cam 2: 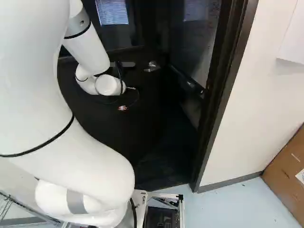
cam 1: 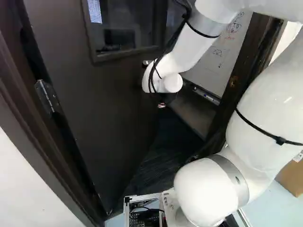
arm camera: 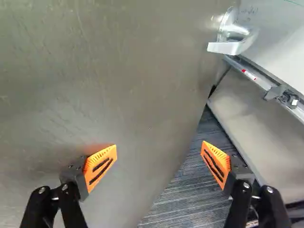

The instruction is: Open the door and move inside

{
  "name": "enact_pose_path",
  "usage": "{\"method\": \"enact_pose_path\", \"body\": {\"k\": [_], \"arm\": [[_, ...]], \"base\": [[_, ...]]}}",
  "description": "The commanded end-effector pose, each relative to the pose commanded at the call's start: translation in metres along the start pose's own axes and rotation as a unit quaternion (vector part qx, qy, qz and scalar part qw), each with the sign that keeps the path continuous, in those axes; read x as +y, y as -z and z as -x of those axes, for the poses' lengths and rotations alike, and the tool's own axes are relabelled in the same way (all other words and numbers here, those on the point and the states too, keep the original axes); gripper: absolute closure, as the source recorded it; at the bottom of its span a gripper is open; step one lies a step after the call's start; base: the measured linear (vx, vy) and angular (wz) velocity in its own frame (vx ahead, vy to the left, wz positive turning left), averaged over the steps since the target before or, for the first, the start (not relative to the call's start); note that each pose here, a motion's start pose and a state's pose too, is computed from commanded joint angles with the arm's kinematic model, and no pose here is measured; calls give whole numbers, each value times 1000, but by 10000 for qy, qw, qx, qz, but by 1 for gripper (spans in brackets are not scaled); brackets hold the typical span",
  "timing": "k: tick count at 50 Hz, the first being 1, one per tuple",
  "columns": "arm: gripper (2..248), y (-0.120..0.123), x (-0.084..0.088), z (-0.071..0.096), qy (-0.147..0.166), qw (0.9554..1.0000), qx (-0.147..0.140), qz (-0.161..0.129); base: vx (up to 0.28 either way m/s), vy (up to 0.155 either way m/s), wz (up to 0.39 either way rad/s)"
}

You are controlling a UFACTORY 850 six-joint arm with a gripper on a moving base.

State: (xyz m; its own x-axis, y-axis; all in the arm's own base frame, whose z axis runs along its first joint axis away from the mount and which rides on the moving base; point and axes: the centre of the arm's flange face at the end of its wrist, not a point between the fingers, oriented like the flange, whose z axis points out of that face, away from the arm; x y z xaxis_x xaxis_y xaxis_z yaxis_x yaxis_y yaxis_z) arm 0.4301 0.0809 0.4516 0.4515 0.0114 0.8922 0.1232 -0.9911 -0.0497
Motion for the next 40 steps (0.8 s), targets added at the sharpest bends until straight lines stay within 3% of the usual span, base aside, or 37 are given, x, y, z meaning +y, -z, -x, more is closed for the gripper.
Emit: {"method": "enact_pose_path", "body": {"k": [40], "arm": [[3, -58, -50, -26, -4, 9995, 8, -310]], "base": [[0, 0, 0]]}}
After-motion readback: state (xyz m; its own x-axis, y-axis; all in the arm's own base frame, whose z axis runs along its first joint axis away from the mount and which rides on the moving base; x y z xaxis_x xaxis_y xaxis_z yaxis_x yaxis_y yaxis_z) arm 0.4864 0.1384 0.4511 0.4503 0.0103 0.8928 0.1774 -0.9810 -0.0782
